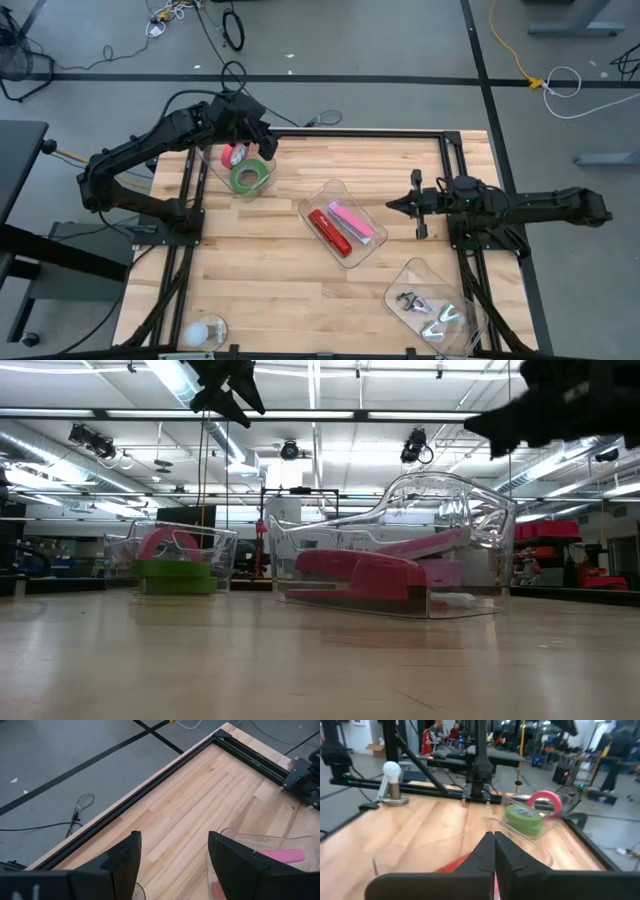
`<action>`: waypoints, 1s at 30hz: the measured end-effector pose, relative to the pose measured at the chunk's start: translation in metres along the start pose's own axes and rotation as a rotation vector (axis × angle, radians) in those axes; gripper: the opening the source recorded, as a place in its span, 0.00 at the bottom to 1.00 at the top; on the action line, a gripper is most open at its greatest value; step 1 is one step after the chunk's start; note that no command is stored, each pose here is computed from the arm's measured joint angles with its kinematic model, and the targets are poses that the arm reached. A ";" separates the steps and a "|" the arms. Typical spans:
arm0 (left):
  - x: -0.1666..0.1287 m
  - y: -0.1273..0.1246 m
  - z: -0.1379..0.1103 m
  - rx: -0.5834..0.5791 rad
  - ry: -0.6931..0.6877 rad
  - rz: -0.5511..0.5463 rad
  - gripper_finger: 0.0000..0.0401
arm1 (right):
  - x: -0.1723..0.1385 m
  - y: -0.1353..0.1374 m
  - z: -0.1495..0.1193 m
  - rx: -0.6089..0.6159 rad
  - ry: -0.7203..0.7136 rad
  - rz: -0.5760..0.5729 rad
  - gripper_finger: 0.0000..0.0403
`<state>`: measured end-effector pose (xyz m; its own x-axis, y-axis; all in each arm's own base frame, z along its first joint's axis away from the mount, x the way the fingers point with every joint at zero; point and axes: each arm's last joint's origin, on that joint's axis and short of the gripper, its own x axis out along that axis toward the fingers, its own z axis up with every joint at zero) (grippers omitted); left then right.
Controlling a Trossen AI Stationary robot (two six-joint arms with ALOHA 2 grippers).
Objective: Pick and place Stapler, Stapler remover, tape
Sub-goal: Return to Home Position
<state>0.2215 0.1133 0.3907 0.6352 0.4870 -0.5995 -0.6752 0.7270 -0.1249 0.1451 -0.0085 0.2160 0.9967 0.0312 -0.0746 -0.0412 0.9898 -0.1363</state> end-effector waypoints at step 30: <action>0.000 0.000 0.000 0.000 0.000 0.000 0.58 | -0.039 0.008 -0.038 0.031 -0.185 -0.011 0.00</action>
<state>0.2215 0.1132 0.3906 0.6350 0.4869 -0.5997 -0.6751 0.7272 -0.1245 0.1036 -0.0071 0.1800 0.9930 0.0422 0.1104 -0.0306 0.9940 -0.1051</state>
